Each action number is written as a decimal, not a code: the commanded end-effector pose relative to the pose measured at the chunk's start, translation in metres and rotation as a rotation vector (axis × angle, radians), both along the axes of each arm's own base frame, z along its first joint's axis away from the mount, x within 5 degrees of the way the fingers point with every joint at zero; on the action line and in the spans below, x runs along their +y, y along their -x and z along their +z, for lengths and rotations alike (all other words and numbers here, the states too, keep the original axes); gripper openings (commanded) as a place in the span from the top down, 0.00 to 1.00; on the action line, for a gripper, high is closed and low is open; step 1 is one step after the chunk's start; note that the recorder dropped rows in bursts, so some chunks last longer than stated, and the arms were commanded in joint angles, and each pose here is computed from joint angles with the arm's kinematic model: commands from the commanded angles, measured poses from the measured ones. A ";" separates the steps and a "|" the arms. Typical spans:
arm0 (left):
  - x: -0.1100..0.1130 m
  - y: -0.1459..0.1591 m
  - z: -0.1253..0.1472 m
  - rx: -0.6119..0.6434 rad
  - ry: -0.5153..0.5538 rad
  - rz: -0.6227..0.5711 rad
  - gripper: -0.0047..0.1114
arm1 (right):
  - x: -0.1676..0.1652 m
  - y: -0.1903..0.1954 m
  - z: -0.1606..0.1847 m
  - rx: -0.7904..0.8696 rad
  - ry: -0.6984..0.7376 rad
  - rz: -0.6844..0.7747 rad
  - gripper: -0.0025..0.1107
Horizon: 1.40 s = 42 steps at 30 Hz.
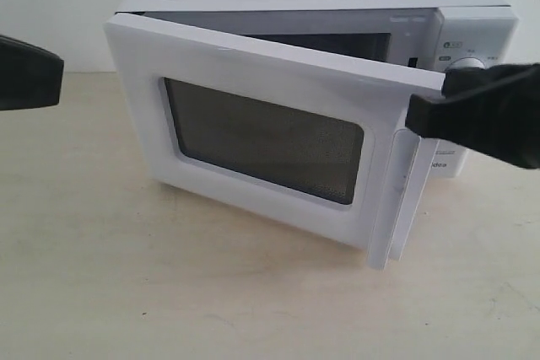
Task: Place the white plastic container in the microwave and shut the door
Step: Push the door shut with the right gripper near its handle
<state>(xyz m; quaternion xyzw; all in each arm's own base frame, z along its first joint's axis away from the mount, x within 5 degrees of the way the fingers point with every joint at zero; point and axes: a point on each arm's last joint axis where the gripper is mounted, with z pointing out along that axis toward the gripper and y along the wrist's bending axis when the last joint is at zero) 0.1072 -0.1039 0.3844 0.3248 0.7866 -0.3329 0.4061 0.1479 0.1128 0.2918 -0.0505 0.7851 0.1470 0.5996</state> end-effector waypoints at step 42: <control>0.000 0.001 -0.001 0.002 -0.002 -0.002 0.92 | 0.031 -0.048 -0.028 0.035 0.147 -0.121 0.98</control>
